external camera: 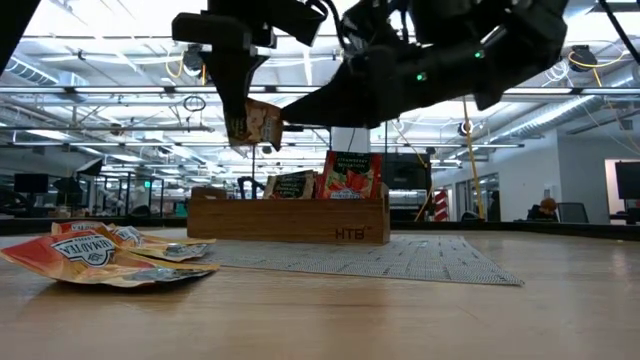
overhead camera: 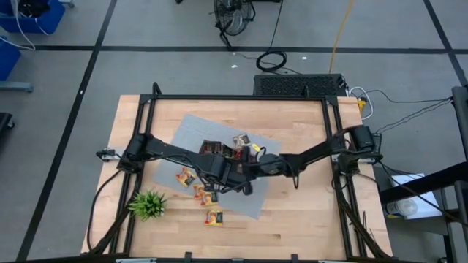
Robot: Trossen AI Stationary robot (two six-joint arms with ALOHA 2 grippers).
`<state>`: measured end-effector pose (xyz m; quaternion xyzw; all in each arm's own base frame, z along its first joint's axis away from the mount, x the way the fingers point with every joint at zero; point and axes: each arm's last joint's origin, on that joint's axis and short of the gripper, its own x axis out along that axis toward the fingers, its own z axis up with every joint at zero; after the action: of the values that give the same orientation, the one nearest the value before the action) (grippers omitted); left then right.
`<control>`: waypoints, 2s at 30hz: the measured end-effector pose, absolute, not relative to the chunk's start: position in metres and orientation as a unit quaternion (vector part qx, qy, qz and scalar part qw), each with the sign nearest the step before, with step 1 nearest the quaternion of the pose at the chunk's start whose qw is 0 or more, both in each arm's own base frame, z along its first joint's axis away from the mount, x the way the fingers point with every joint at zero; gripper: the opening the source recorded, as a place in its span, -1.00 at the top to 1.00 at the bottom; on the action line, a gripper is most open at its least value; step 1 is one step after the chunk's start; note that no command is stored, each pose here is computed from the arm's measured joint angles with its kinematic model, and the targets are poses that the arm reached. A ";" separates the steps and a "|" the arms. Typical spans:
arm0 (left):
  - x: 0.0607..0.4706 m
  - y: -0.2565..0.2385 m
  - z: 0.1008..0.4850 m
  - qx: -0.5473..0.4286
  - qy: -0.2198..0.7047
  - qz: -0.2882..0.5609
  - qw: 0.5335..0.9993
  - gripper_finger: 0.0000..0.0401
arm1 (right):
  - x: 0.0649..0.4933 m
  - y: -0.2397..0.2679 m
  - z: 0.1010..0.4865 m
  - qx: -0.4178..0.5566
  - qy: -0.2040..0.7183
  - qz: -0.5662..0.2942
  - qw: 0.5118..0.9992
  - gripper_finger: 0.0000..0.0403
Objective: Pick & Place Tea
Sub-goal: Put the brown tea bag into the wooden organizer
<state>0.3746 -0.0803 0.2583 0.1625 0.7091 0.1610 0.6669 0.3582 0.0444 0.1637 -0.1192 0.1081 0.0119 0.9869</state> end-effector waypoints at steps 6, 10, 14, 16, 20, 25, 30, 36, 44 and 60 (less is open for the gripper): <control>0.375 -0.083 0.258 0.152 0.713 0.146 0.669 1.00 | 0.365 0.033 0.164 -0.125 0.105 -0.002 0.987 -0.02; 0.374 -0.086 0.257 0.157 0.714 0.138 0.668 1.00 | 0.365 0.027 0.164 -0.124 0.103 0.003 0.987 -0.01; 0.374 -0.085 0.257 0.157 0.715 0.138 0.667 1.00 | 0.366 0.022 0.164 -0.105 0.101 0.038 0.989 0.07; 0.374 -0.085 0.257 0.157 0.715 0.138 0.667 1.00 | 0.366 0.019 0.164 -0.101 0.104 0.043 0.989 0.18; 0.374 -0.085 0.257 0.158 0.716 0.137 0.666 1.00 | 0.366 0.015 0.163 -0.100 0.110 0.047 0.988 0.50; 0.374 -0.085 0.256 0.164 0.717 0.131 0.665 1.00 | 0.365 0.009 0.160 -0.122 0.123 0.054 0.983 0.89; 0.374 -0.086 0.256 0.157 0.717 0.134 0.666 0.99 | 0.365 0.008 0.160 -0.128 0.124 0.075 0.981 0.97; 0.360 -0.096 0.281 0.130 0.688 0.148 0.699 0.82 | 0.364 0.006 0.156 -0.133 0.146 0.051 0.979 0.99; 0.312 -0.124 0.353 0.159 0.475 0.245 0.830 0.64 | 0.360 0.009 0.165 -0.130 0.074 0.046 0.988 0.99; 0.281 -0.113 0.293 0.120 0.143 0.221 0.957 0.29 | 0.306 0.027 0.190 -0.132 -0.186 0.080 0.970 1.00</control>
<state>0.2809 -0.1126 0.2932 0.1201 0.1425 0.2205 0.9574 0.3063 0.0270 0.1898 -0.1315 -0.1864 0.0797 0.9704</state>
